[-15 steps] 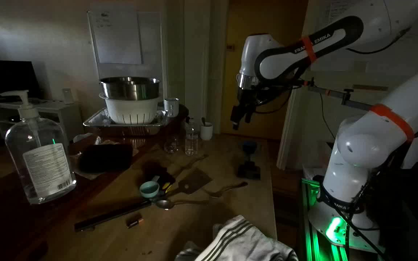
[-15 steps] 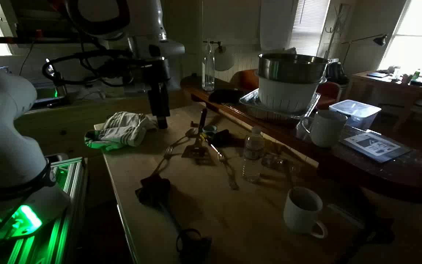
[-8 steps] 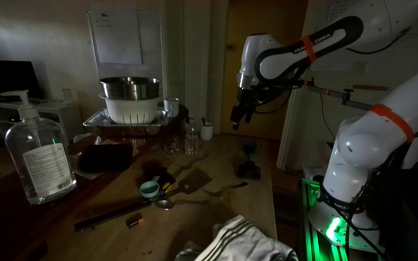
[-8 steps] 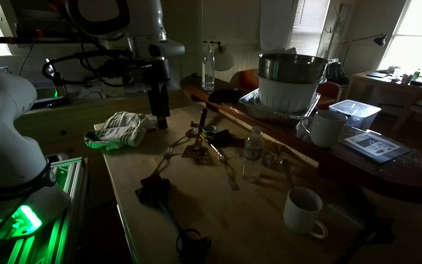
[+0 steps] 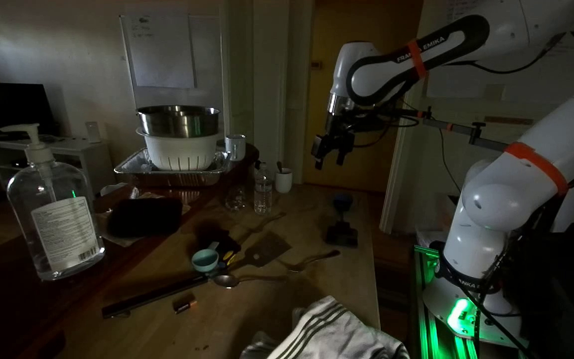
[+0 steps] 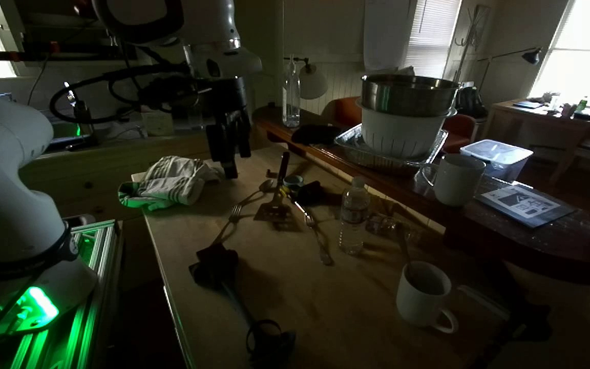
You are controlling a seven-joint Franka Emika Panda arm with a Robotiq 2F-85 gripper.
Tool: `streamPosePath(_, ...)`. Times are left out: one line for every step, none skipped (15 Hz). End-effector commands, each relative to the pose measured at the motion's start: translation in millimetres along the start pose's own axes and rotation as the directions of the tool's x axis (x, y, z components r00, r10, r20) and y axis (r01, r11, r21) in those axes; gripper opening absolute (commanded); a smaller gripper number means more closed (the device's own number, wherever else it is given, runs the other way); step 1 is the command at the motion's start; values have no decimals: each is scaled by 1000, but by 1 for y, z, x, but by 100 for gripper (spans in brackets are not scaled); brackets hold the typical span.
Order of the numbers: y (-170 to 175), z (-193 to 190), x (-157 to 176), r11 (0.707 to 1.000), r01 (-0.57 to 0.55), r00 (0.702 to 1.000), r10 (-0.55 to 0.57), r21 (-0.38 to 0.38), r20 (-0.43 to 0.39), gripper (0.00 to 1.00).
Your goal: Move the spoon to the left
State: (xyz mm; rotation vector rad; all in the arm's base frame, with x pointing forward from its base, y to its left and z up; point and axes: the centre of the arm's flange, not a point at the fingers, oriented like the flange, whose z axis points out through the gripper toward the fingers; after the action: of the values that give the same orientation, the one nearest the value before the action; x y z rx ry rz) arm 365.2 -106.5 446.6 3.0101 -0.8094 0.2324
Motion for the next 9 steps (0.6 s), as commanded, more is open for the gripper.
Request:
streamPosePath(31, 4, 16, 981, -194, 980, 194, 12, -43, 100)
streamPosePath(40, 7, 15, 970, -244, 968, 244, 5, -63, 100)
streamPosePath(47, 11, 15, 956, -292, 953, 292, 4, -83, 100)
streamPosePath(54, 18, 13, 940, -342, 935, 341, 5, -98, 100)
streamPosePath(58, 28, 10, 920, -393, 914, 391, 3, -104, 100)
streamPosePath(63, 36, 8, 897, -442, 891, 440, 5, -110, 100)
streamPosePath(68, 48, 2, 873, -488, 867, 484, -6, -115, 100)
streamPosePath(72, 58, -2, 847, -531, 842, 525, -12, -127, 100)
streamPosePath(77, 68, -7, 819, -573, 814, 566, -22, -133, 100)
